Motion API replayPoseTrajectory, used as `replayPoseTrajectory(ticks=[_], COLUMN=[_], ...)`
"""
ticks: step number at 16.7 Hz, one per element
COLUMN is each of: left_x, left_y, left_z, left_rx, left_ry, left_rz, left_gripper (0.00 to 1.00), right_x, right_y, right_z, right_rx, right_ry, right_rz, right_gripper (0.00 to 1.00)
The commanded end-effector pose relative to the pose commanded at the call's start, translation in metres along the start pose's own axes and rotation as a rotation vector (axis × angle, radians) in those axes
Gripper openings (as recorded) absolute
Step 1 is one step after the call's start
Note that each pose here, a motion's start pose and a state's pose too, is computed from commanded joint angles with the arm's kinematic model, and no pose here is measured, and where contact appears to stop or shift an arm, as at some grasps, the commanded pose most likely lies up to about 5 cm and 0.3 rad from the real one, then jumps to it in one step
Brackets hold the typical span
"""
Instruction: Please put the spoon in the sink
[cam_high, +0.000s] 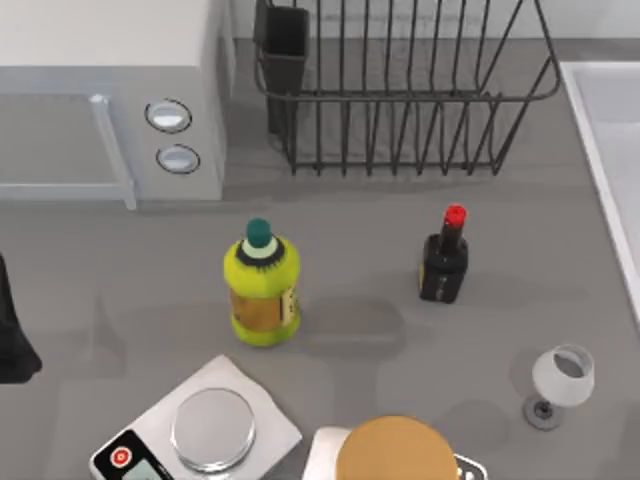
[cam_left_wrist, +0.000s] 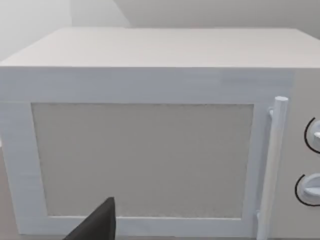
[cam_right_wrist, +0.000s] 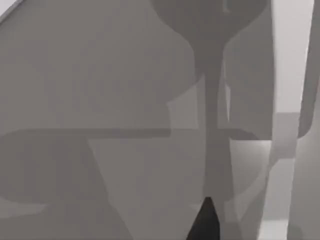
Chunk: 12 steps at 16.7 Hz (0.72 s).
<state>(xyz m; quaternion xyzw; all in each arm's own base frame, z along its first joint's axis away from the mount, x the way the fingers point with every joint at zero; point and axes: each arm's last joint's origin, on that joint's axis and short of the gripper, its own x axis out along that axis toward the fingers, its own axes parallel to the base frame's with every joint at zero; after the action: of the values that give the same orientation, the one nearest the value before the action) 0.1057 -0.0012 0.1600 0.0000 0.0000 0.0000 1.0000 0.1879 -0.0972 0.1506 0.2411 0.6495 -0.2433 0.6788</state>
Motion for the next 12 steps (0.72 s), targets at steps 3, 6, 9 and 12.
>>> replayPoseTrajectory(ticks=[3,6,9,12], left_x=[0.0,0.0,0.0,0.0], left_y=[0.0,0.0,0.0,0.0], left_z=[0.0,0.0,0.0,0.0], left_rx=[0.0,0.0,0.0,0.0], left_ry=[0.0,0.0,0.0,0.0], left_rz=[0.0,0.0,0.0,0.0], left_gripper=[1.0,1.0,1.0,1.0], right_x=[-0.034,-0.06,-0.065,-0.063], right_y=[0.0,-0.001,-0.001,-0.001], right_z=[-0.002,-0.004,-0.005,-0.005], right_rx=[0.001,0.0,-0.001,0.0], right_ry=[0.025,0.007,0.001,0.005], right_rz=[-0.007,-0.005,-0.004,-0.004], right_gripper=[0.0,0.0,0.0,0.0])
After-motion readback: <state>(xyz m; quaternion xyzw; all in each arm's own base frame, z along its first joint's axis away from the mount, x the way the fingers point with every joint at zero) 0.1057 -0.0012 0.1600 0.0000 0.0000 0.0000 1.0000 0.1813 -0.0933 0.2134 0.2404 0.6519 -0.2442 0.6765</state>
